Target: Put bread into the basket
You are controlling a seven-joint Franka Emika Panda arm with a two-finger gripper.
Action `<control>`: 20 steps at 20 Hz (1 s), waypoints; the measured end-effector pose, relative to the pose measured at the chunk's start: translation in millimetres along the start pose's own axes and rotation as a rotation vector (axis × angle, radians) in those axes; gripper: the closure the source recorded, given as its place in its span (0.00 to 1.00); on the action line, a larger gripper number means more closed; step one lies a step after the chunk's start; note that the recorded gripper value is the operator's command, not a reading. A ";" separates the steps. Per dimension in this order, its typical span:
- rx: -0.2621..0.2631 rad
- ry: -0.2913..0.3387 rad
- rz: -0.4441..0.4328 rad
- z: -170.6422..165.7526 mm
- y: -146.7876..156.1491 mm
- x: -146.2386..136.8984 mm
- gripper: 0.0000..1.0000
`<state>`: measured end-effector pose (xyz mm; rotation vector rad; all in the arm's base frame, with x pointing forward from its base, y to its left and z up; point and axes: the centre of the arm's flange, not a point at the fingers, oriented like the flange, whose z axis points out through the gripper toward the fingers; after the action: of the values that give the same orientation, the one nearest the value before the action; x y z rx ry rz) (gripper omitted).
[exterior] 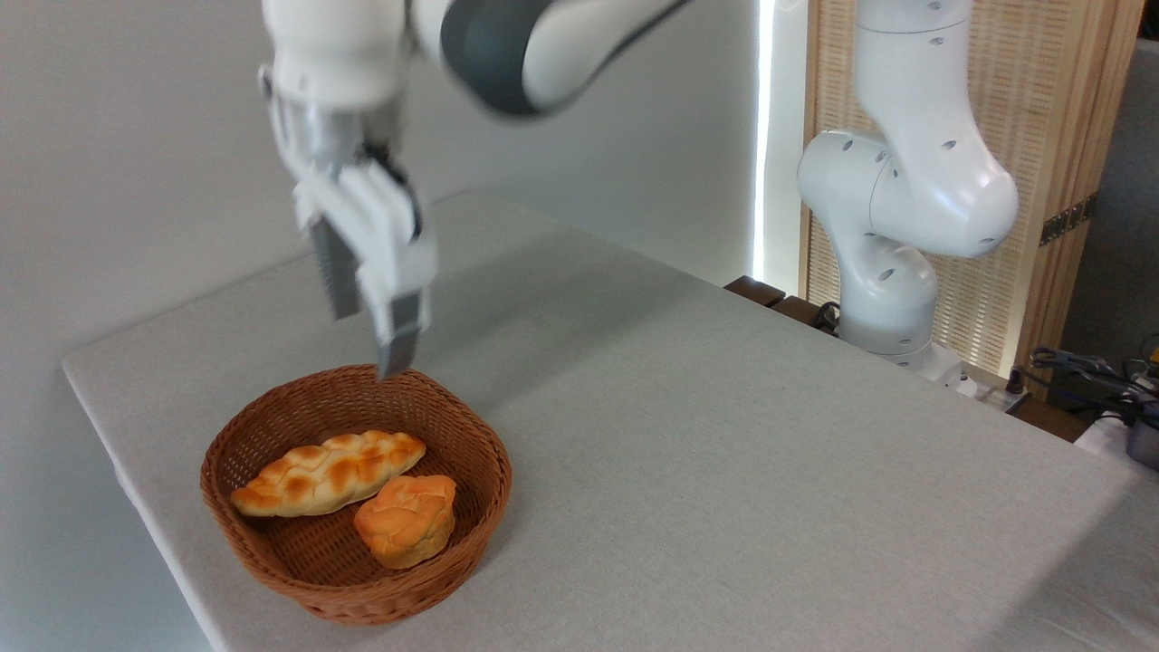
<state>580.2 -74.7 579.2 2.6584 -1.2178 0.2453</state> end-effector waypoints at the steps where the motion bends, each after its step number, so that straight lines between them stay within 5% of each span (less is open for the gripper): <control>1: 0.018 -0.049 0.009 -16.5 1.4 -7.5 0.00; 7: 0.110 -0.154 0.030 -40.3 0.1 -18.2 0.00; 20: 0.108 -0.174 -0.011 -48.2 -13.3 -35.5 0.00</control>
<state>564.4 -28.2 615.8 2.8295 -1.2732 0.0809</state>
